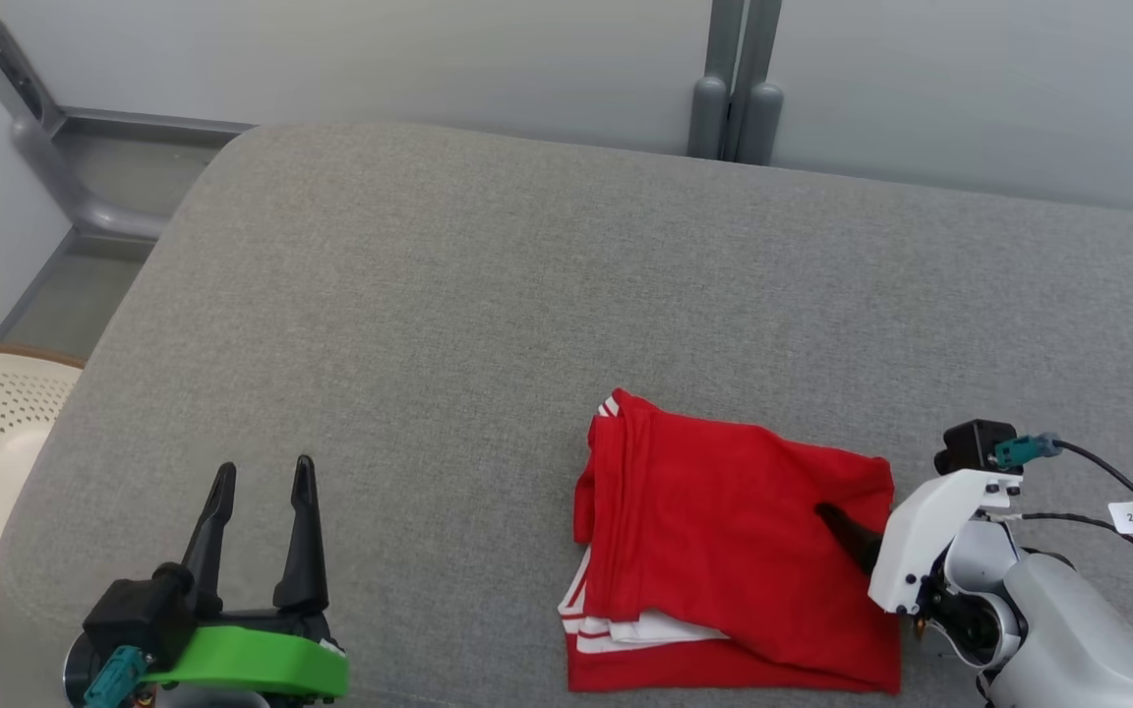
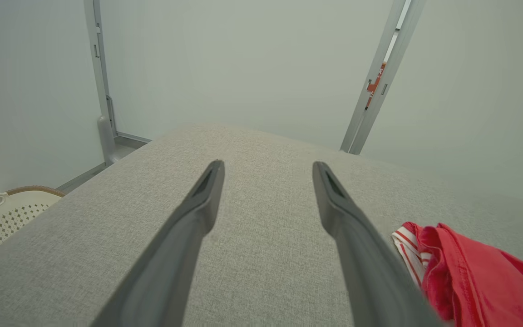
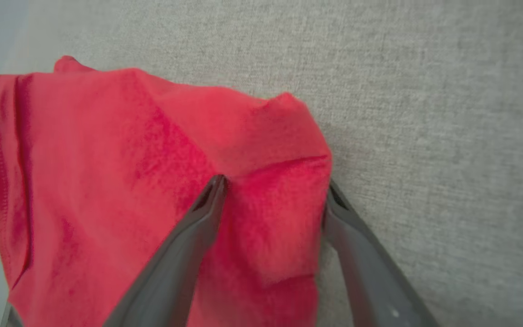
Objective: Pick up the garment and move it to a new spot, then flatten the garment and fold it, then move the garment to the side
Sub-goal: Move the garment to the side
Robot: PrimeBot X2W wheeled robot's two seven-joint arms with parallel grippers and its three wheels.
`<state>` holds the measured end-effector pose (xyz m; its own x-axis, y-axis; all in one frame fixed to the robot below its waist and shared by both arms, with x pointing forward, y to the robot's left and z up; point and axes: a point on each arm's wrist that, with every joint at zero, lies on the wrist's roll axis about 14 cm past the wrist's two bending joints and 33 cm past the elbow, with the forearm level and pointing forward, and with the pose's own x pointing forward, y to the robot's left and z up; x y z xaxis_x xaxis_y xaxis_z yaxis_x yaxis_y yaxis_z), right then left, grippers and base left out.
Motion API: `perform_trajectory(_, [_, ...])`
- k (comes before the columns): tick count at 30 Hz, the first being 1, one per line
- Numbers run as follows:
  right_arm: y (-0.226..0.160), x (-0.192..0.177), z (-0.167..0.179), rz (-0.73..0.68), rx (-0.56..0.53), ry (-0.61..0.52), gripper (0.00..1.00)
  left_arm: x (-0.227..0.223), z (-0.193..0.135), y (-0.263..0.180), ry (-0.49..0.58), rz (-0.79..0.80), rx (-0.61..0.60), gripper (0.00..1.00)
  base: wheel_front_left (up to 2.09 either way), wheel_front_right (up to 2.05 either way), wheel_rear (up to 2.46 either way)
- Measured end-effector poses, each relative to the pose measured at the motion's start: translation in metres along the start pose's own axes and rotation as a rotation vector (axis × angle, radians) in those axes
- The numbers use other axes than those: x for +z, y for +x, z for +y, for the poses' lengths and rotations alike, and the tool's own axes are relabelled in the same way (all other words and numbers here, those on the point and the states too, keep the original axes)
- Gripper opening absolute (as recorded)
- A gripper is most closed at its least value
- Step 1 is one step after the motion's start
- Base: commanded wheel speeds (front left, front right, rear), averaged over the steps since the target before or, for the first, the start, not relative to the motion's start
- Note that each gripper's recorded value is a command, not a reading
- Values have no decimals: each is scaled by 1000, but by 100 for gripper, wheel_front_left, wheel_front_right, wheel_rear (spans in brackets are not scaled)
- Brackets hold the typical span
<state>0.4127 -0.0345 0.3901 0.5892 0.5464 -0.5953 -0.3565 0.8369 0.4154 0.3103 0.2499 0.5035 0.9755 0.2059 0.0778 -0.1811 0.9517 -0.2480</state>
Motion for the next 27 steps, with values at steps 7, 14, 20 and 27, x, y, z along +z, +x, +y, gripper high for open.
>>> perform_trajectory(7, [5, 10, 9, -50, 34, -19, 0, -2, 4, -1, 4, 8, 14, 100, 0, 0, 0])
perform_trajectory(14, [-11, 31, -1, -156, 16, -34, 0, -1, -30, 10, -16, -2, -92, 100, 0, 0, 0])
perform_trajectory(20, [-34, 48, -21, -249, -29, -40, 0, -5, -63, 20, -23, 11, -197, 100, 0, 0, 0])
perform_trajectory(27, [-67, 61, -47, -330, -93, -57, 0, -13, -112, 35, -37, 31, -350, 100, 0, 0, 0])
